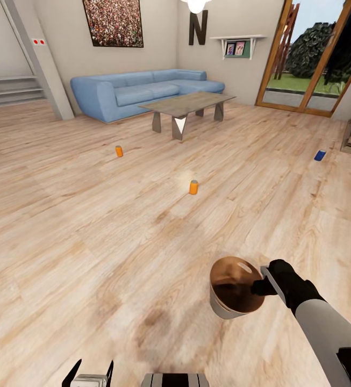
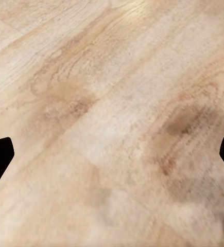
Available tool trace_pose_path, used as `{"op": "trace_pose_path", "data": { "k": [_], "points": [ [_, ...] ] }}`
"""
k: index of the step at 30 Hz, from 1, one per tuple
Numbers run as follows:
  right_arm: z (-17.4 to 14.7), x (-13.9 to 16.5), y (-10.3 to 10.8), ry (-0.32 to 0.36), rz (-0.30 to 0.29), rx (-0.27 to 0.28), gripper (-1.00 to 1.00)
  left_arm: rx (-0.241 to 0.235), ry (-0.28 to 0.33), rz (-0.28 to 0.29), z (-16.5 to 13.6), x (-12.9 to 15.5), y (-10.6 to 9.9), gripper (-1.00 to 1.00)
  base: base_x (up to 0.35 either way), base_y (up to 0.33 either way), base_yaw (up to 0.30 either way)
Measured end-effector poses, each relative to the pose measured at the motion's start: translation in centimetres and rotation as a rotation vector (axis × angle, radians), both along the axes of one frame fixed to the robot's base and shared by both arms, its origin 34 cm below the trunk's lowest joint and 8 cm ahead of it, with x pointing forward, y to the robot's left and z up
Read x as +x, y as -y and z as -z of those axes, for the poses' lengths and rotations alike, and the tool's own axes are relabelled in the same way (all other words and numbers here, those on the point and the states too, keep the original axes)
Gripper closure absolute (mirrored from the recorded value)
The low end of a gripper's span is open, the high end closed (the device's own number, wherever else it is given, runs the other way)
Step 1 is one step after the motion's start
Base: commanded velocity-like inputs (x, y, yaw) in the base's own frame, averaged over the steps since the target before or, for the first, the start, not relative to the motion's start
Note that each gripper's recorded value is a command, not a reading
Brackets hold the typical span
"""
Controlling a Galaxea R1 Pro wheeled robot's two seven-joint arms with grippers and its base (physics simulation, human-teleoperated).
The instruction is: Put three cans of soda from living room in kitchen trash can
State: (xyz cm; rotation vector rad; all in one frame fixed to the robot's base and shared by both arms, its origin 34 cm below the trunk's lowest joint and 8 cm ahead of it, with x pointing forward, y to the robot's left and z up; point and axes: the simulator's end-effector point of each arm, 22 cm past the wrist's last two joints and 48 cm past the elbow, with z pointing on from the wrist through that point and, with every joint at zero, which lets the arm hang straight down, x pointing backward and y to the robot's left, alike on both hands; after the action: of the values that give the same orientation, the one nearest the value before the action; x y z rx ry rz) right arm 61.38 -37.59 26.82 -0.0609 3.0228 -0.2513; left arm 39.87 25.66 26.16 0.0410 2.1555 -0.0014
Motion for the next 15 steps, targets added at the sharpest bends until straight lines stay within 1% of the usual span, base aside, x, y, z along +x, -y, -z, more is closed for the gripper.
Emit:
{"op": "trace_pose_path", "data": {
  "k": [9,15],
  "points": [
    [0.0,0.0,-0.1,0.000,-0.002,0.000,-1.00,0.000,0.002,0.000,0.0,0.0,0.0,-1.00,0.000,-0.004,0.000],
    [1.4,-0.6,-0.2,-0.027,-0.012,-0.005,-1.00,-0.001,-0.026,0.001,0.9,-0.6,0.0,-1.00,0.000,0.000,0.000]
  ]
}}
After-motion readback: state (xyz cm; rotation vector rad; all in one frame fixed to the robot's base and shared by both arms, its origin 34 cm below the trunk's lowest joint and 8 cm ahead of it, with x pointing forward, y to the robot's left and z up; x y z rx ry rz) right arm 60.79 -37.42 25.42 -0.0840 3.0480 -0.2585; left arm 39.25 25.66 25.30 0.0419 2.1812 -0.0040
